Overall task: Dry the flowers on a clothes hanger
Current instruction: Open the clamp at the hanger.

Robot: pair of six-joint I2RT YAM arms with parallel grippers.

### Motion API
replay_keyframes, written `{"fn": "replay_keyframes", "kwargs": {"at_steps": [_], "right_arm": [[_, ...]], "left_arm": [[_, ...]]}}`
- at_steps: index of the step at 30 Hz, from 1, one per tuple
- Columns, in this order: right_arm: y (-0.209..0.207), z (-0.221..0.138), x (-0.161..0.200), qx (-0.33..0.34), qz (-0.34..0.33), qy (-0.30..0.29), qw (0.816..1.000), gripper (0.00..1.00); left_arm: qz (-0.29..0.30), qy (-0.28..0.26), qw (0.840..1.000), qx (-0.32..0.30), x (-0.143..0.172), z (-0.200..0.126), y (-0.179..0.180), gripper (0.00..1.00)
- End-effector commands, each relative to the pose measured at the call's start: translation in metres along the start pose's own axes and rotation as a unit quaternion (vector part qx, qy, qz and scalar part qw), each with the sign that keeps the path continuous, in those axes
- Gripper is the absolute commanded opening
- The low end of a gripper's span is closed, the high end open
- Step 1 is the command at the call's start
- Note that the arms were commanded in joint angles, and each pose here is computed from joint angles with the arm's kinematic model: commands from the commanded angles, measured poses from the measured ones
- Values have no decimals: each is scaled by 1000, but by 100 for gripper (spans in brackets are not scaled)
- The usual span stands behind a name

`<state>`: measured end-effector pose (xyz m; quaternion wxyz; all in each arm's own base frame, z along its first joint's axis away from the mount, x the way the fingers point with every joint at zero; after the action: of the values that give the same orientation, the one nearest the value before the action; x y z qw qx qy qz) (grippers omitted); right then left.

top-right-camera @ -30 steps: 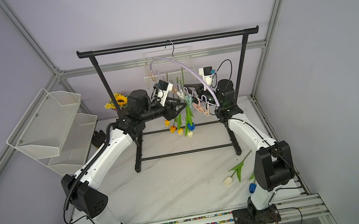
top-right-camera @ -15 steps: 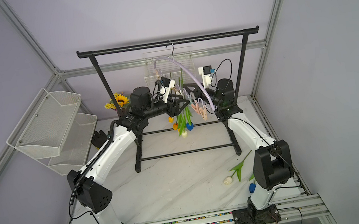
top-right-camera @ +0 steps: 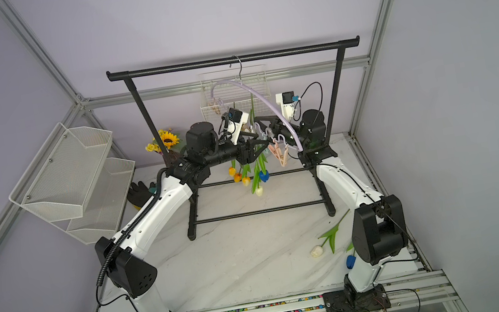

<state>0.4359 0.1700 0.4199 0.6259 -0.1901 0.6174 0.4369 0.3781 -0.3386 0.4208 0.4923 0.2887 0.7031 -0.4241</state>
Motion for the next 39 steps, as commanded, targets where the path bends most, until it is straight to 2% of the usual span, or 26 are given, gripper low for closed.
{"fn": "replay_keyframes", "kwargs": {"at_steps": [1, 6, 12, 20, 32, 34, 37, 39], "right_arm": [[9, 1, -12, -15, -17, -13, 1000, 0], [10, 0, -12, -17, -17, -14, 1000, 0], [11, 0, -13, -18, -17, -15, 1000, 0], [12, -1, -14, -20, -18, -16, 1000, 0], [15, -3, -16, -21, -20, -15, 999, 0], [16, -4, -17, -21, -22, -17, 999, 0], [16, -4, -17, -20, -23, -17, 999, 0], [16, -4, -18, -20, -24, -17, 999, 0]], "left_arm": [[14, -30, 999, -24, -19, -7, -7, 68], [9, -33, 999, -33, -19, -7, -6, 70], [7, -31, 999, -13, -20, -5, -10, 52], [8, -31, 999, -2, -21, -5, -14, 47], [9, -34, 999, -1, -23, -5, -15, 31], [9, -34, 999, -1, -23, -5, -15, 32], [7, -35, 999, -7, -24, -5, -13, 50], [4, -34, 999, -12, -22, -5, -12, 55]]}}
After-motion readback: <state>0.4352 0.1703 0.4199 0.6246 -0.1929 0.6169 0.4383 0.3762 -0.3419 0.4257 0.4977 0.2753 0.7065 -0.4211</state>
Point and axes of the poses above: each gripper's point midway between its finger pads, its own z axis out along the fingers, its own y axis along the line the jaws close on, x = y × z, the point moved 5 cm from there along -z, back along the fingers, and after that the axes turned 6 degrees about -z, right-handed, at the moved point
